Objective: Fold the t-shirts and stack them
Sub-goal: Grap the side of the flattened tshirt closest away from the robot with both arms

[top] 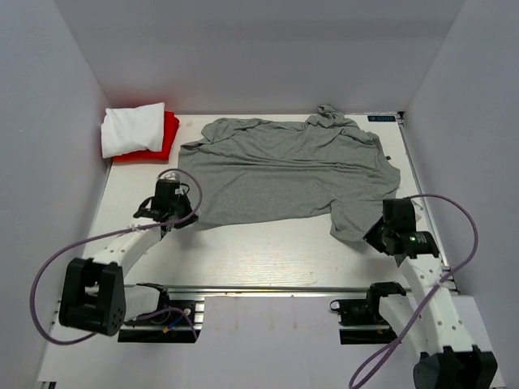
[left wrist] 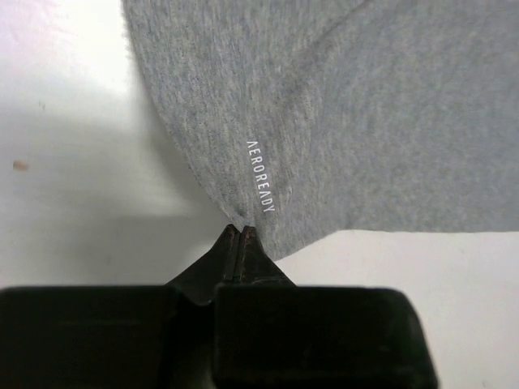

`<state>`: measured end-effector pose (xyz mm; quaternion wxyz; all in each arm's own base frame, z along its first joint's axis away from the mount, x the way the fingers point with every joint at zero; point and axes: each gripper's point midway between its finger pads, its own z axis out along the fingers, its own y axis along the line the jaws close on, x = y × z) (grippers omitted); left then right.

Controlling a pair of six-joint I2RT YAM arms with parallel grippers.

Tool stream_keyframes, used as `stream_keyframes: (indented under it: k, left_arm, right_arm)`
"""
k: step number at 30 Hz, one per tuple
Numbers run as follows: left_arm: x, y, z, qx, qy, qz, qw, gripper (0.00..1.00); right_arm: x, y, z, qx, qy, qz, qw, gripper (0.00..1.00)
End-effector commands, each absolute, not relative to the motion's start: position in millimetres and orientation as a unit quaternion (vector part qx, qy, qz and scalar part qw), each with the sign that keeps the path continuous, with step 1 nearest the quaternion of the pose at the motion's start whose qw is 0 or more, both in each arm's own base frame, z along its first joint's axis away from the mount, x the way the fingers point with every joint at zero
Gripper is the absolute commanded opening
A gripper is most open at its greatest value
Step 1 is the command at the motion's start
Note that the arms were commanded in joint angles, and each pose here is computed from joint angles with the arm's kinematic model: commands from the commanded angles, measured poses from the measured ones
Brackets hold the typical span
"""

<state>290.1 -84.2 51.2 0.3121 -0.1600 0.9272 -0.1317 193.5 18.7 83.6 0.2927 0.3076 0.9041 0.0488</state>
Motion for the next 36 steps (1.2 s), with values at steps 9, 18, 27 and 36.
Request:
stream_keyframes:
  k: [9, 18, 27, 36]
  left_arm:
    - [214, -86, 59, -0.175, 0.943, -0.154, 0.237, 0.0]
    - [190, -79, 80, -0.2, 0.943, -0.139, 0.225, 0.0]
    - [224, -76, 97, -0.213, 0.924, -0.142, 0.283, 0.0]
    - [261, -85, 117, -0.203, 0.912, -0.162, 0.318, 0.0]
  right_arm:
    - [131, -4, 159, 0.402, 0.861, 0.019, 0.311, 0.0]
    - [112, 4, 169, 0.404, 0.86, 0.051, 0.308, 0.0]
    - [142, 1, 158, 0.386, 0.862, 0.038, 0.325, 0.0]
    - [205, 3, 180, 0.356, 0.849, 0.053, 0.387, 0.0]
